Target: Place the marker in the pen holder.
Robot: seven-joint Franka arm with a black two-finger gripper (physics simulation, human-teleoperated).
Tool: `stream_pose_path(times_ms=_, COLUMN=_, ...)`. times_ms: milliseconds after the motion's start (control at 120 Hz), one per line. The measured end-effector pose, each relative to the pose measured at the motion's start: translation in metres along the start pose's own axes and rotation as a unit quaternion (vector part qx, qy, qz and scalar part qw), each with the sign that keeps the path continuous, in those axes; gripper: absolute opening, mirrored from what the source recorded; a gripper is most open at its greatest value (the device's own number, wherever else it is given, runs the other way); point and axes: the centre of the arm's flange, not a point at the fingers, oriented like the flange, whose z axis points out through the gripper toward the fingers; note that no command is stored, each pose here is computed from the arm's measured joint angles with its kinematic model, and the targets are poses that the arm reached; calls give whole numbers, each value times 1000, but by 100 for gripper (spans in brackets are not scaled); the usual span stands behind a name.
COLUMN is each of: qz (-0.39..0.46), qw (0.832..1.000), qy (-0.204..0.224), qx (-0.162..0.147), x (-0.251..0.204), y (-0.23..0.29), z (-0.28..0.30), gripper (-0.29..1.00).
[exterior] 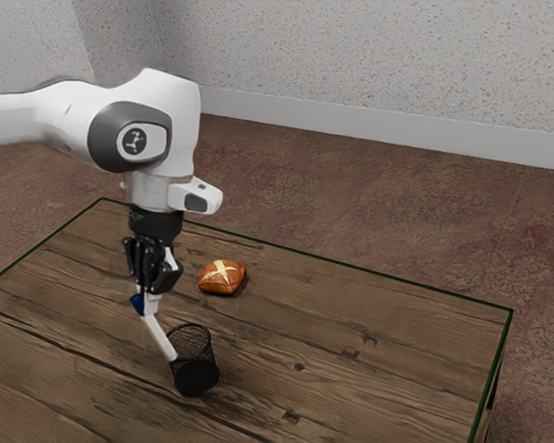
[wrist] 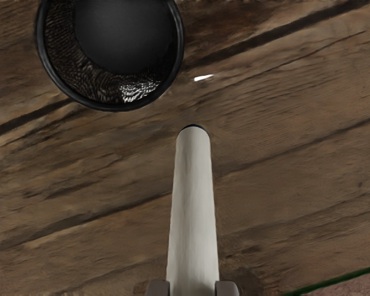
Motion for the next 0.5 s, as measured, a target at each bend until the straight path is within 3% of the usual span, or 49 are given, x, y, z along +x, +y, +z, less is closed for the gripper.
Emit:
stream_pose_path(times_ms=350, qz=-35, qw=999, qy=15, qx=1, x=50, y=-33, z=6, gripper=-4)
stream_pose_path(times_ms=500, qz=-51, qw=999, qy=18, qx=1, x=55, y=-49, z=9, gripper=29)
